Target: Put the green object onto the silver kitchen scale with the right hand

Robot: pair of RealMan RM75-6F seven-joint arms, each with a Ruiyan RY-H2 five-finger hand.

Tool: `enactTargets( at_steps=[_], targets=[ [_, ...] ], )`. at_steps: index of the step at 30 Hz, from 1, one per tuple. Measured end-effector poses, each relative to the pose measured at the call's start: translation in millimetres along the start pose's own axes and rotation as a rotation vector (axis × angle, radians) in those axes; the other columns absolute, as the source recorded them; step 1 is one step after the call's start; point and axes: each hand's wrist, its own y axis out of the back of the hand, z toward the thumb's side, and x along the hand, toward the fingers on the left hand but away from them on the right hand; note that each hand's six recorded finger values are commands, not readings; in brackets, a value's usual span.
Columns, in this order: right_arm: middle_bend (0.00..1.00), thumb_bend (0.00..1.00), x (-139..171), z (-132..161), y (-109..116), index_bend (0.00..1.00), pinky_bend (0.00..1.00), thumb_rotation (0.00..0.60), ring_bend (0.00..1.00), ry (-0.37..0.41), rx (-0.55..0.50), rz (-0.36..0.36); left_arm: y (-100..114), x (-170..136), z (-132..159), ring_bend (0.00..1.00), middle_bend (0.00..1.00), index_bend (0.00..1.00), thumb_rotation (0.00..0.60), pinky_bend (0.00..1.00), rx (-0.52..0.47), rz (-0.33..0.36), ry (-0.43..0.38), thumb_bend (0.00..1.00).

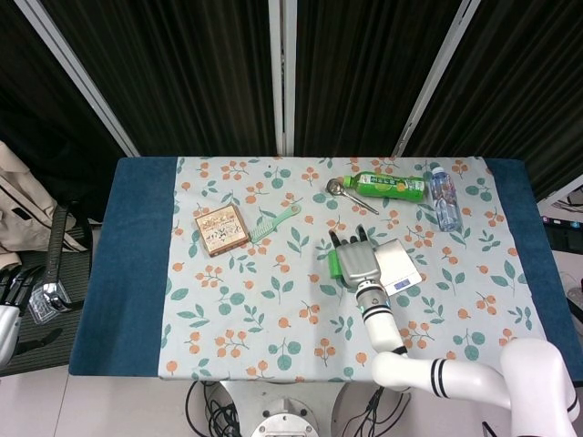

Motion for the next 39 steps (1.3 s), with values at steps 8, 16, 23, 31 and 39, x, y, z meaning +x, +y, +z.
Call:
enactTargets(
  at_steps=[8,16,23,31,39],
  targets=[
    [0.57,0.29,3,-1,9,0.1,0.0,0.6,0.39,0.028,-0.042,-0.072,0,0,1,0.0,0.09,0.06,0.6,0.02,0.006,-0.004,0.0,0.06],
    [0.58,0.29,25,-42,41,0.1,0.0,0.6,0.38,0.004,-0.054,-0.167,2,3,4,0.0,0.09,0.06,0.6,0.02,0.006,0.002,-0.008,0.06],
    [0.58,0.29,35,-100,30,0.1,0.0,0.6,0.34,-0.084,-0.036,-0.147,-2,5,9,0.0,0.09,0.06,0.6,0.02,0.009,-0.009,-0.022,0.06],
    [0.57,0.29,31,-123,14,0.11,0.0,0.6,0.29,-0.105,-0.034,-0.112,-2,7,11,0.0,0.09,0.06,0.6,0.02,0.011,-0.015,-0.017,0.06],
    [0.55,0.29,25,-124,1,0.1,0.0,0.6,0.25,-0.108,-0.026,-0.076,-6,7,8,0.0,0.09,0.06,0.6,0.02,0.02,-0.031,-0.007,0.06]
  ],
)
